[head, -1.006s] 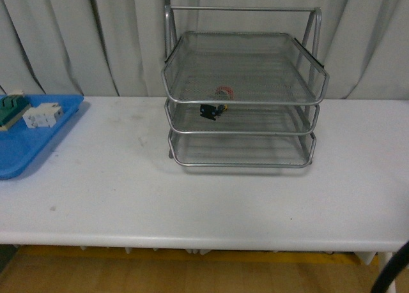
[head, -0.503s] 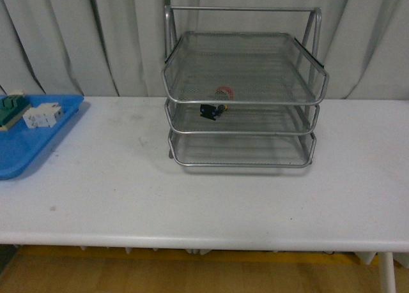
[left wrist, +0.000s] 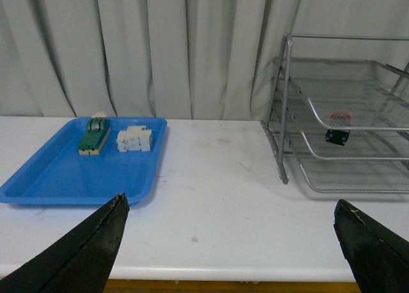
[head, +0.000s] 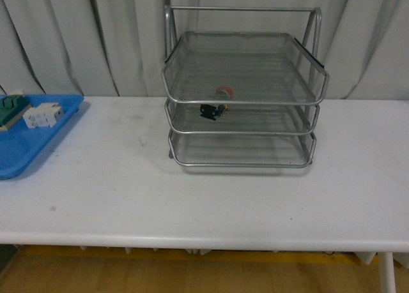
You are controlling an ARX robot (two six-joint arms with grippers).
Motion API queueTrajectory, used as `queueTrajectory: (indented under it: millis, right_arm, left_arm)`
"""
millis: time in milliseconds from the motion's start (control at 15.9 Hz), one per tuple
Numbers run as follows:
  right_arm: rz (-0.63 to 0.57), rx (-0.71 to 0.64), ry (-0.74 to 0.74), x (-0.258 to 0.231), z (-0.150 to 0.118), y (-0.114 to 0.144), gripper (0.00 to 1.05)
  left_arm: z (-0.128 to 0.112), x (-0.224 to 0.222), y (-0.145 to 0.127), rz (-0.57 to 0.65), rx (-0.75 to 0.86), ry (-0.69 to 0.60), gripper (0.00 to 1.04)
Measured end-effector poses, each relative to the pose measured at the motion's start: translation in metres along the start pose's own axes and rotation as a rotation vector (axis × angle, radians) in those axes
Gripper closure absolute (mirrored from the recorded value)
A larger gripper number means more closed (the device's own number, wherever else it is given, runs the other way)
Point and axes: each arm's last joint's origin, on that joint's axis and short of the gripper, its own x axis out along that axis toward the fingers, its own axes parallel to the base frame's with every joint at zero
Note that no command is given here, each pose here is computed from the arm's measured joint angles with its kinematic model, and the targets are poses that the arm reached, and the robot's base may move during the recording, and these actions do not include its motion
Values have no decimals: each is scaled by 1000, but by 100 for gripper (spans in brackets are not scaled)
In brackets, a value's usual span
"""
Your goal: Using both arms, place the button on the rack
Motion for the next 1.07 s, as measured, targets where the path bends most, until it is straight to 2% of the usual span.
queueTrajectory:
  millis: [755,1069]
  right_arm:
    - [0,0,-8,-21,1,0,103]
    - [2,0,42,-30,-5,0,103]
  left_arm:
    - [0,0,0,0,0,0,7]
    - [0,0,0,0,0,0,7]
